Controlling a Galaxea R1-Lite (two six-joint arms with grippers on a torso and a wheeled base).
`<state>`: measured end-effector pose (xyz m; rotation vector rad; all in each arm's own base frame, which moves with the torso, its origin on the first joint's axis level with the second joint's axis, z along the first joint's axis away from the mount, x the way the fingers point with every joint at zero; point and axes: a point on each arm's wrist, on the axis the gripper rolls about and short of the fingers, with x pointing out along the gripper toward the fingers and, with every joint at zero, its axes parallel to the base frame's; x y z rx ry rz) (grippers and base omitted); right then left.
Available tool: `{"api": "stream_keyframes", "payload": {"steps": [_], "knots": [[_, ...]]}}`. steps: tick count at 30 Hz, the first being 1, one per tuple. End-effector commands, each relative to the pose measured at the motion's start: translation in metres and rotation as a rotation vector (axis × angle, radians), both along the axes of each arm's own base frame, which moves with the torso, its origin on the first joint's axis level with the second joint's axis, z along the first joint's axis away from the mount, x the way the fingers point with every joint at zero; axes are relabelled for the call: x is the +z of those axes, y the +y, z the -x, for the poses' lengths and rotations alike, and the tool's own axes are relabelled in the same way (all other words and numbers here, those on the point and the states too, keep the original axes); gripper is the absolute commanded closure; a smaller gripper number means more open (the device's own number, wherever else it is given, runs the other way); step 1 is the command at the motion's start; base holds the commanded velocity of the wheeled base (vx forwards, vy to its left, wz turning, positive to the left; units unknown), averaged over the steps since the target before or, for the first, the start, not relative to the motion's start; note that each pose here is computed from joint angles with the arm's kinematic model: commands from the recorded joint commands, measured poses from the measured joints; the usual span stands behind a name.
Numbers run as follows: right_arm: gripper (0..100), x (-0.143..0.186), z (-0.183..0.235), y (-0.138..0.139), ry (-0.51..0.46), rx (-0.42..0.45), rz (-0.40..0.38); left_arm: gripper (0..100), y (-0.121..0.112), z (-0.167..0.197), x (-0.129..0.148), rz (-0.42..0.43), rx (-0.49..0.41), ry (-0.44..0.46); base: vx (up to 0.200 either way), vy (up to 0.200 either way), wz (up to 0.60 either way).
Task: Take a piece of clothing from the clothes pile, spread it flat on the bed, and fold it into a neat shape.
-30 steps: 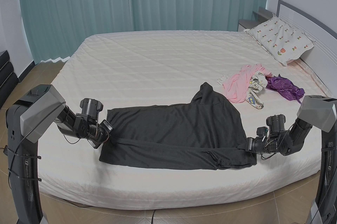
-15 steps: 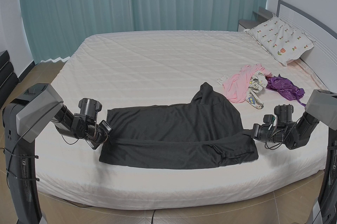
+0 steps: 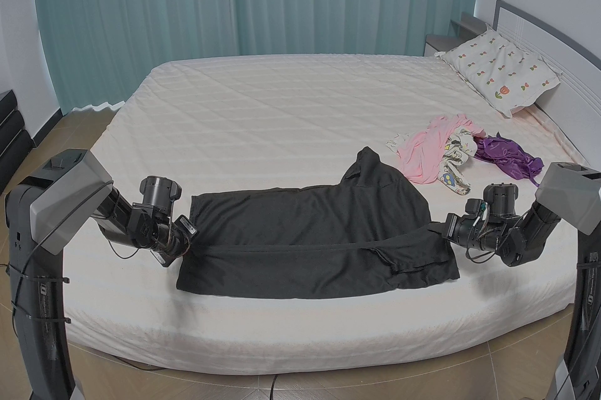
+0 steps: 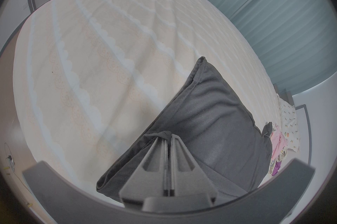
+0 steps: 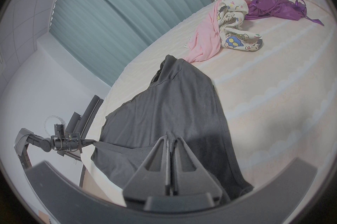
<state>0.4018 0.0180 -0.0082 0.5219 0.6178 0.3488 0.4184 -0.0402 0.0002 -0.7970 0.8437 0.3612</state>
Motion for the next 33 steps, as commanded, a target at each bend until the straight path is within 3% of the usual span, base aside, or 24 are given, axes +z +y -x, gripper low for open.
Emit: {"api": "stream_keyframes", "payload": {"steps": [1, 14, 15, 16, 21, 25, 26, 33], "knots": [[100, -0.015, -0.010, 0.003, 0.009, -0.009, 0.011, 100, 0.000, -0.002, -0.004, -0.004, 0.003, 0.003, 0.000, 0.000, 0.00], [100, -0.028, -0.016, 0.009, 0.017, -0.022, 0.025, 100, -0.002, -0.005, -0.006, -0.015, 0.003, 0.001, 0.000, 0.000, 0.00], [0, -0.029, -0.018, 0.009, 0.018, -0.024, 0.024, 100, -0.003, -0.005, -0.007, -0.024, 0.006, 0.000, 0.000, 0.000, 0.00], [0, -0.031, -0.018, 0.009, 0.018, -0.024, 0.024, 0, -0.004, -0.005, -0.007, -0.025, 0.005, 0.001, 0.000, 0.000, 0.00], [0, -0.030, -0.020, 0.008, 0.009, -0.050, 0.035, 0, -0.004, -0.007, -0.007, -0.030, 0.013, -0.006, 0.000, 0.000, 0.00], [0, -0.023, -0.020, 0.005, 0.018, -0.086, -0.010, 0, -0.001, -0.007, -0.005, -0.027, 0.023, -0.009, 0.000, 0.000, 0.00], [0, -0.008, -0.018, 0.004, 0.014, -0.127, -0.056, 0, 0.005, -0.006, 0.005, -0.014, 0.036, -0.029, 0.000, 0.000, 0.00], [0, 0.031, 0.009, 0.005, 0.049, -0.301, -0.161, 0, 0.014, 0.004, 0.044, 0.039, 0.033, -0.099, 0.000, 0.000, 0.00]]}}
